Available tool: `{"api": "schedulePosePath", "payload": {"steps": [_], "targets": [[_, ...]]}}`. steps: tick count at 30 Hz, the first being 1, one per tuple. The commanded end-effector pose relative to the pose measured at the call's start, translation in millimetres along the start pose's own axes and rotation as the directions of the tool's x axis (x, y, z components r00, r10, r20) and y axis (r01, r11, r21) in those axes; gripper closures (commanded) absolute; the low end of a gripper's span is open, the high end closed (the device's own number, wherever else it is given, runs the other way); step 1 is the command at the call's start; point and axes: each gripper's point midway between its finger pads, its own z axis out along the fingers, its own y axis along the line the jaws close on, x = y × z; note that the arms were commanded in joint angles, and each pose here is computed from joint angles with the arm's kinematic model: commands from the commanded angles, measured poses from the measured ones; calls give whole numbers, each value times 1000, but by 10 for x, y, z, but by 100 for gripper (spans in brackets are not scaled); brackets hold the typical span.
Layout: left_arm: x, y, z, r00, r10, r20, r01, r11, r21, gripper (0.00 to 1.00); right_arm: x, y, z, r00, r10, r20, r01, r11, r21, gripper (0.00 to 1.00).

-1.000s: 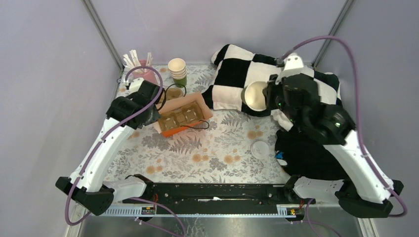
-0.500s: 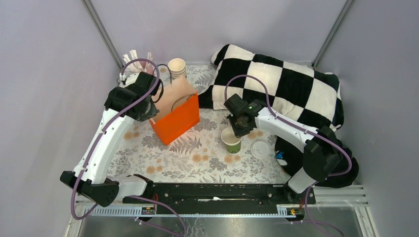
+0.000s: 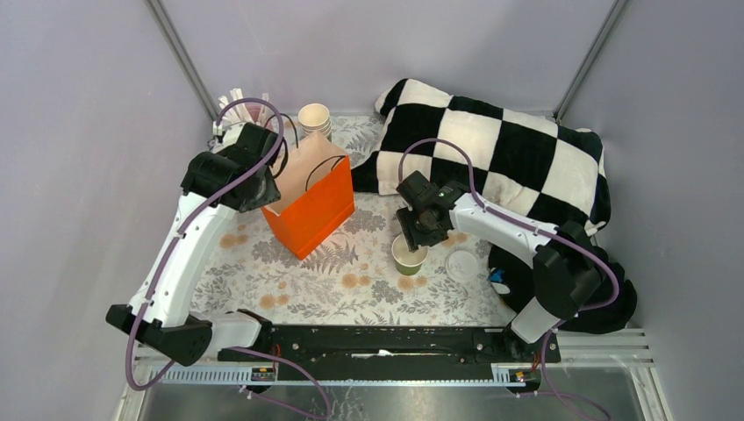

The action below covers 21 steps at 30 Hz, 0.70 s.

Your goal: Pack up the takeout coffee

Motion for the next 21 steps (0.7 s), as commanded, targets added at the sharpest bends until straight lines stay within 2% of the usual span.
{"api": "schedulePosePath", "payload": {"steps": [1,4,7,9,11,13,15,21], "targets": [[-247,72,-207,994,-22,106,18,999,33,52,-163,-43,-348,998,19,66,-21,1000,18,36],[-386,52,-356,988,-26,151,15,997,79,37,-304,-193,-732,988,34,148,-44,997,64,24],[-589,-5,-579,974,-54,221,18,987,163,28,-429,-440,-1110,967,95,236,-117,990,80,13],[-716,-77,-751,961,-73,265,7,971,241,24,-424,-722,-1224,949,190,253,-217,972,86,8],[-820,-195,-912,951,-88,296,-15,944,329,22,-281,-957,-1097,939,286,191,-305,950,74,6],[-897,-375,-1078,942,-95,321,-59,897,438,19,-13,-1069,-850,940,338,56,-342,936,85,1],[-927,-604,-1244,938,-87,334,-120,824,553,17,179,-1118,-698,933,357,-33,-351,929,120,0],[-731,-1094,-1582,946,-44,323,-237,586,775,14,534,-1032,-173,913,381,-150,-370,924,93,0]]}}
